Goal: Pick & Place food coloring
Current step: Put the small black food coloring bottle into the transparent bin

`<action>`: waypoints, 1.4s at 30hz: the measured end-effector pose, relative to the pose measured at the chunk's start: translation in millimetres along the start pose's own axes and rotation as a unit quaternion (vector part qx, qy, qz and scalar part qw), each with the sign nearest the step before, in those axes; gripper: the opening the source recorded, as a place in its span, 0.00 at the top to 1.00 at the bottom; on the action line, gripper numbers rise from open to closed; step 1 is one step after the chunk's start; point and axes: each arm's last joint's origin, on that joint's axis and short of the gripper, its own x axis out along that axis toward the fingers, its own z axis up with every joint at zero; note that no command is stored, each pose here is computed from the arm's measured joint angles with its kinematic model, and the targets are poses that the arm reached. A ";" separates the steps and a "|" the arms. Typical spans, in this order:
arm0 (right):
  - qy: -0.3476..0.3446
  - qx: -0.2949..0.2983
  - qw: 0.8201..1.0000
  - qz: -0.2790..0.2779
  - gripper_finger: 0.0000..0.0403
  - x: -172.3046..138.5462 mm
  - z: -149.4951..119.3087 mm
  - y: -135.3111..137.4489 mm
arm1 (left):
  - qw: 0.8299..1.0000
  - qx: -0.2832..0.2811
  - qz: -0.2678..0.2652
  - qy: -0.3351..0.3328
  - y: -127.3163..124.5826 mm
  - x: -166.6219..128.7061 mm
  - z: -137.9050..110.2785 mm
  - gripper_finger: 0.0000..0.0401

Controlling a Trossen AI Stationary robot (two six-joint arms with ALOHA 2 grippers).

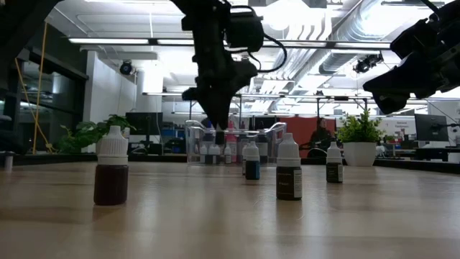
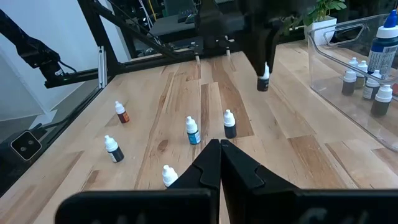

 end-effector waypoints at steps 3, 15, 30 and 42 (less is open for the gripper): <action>0.000 0.000 1.000 0.000 1.00 0.0 -0.1 0.0 | 0.999 -0.051 -0.009 0.007 5.0 -10.1 6.0 0.93; 0.000 0.000 1.000 0.000 1.00 0.0 0.0 0.0 | 0.995 -0.094 -0.015 0.011 17.6 -33.7 18.3 0.93; 0.000 0.000 1.000 0.000 1.00 0.0 0.0 0.0 | 0.993 -0.098 0.065 -0.030 12.1 -139.3 12.2 0.93; 0.000 0.000 1.000 0.000 1.00 0.0 -0.2 0.0 | 0.976 -0.115 0.120 -0.138 4.2 -175.7 -4.0 0.93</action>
